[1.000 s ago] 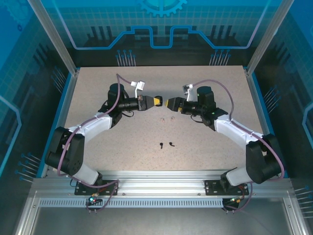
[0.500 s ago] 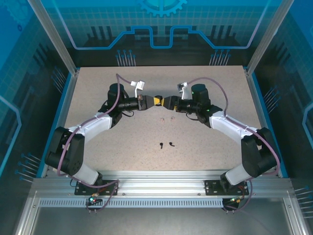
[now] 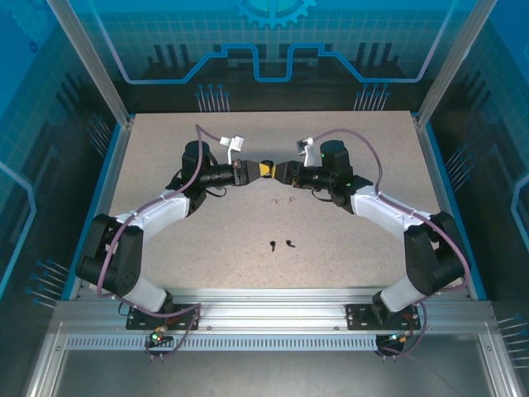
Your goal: Insert wireless bluetooth earbuds into charging case
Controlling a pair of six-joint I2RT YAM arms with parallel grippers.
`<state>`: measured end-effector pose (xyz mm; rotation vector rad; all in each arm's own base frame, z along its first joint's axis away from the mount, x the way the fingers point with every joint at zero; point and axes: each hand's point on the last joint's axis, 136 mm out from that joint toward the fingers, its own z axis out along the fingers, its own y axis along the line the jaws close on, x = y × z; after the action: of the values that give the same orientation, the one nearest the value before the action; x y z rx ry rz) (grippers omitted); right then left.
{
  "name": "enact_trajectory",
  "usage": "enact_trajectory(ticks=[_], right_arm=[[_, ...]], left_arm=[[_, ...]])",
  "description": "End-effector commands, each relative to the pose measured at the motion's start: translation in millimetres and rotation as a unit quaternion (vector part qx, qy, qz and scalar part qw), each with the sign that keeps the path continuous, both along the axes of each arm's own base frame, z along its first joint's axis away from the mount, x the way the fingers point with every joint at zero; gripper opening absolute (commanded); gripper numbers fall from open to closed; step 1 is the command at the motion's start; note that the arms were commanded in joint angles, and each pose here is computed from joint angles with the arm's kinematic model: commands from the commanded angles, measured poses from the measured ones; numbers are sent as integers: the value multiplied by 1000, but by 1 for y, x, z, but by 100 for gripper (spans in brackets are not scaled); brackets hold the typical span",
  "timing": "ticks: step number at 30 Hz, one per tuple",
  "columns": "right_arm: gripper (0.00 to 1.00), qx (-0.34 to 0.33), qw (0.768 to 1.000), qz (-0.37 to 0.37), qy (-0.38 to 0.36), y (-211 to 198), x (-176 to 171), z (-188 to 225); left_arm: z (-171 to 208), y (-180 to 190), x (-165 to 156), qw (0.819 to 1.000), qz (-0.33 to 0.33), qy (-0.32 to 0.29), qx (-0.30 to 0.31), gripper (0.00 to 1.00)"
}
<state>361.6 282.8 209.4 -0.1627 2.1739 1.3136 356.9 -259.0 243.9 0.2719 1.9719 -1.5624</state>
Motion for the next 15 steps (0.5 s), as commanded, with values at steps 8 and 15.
enact_trajectory(ticks=[8,15], right_arm=[[48,-6,1000,21,-6,8,-7,-5],[43,-10,1000,26,-10,8,-10,-9]], left_arm=[[24,-7,0,999,-17,-33,-15,0],[25,-8,1,999,-17,-32,-15,0]])
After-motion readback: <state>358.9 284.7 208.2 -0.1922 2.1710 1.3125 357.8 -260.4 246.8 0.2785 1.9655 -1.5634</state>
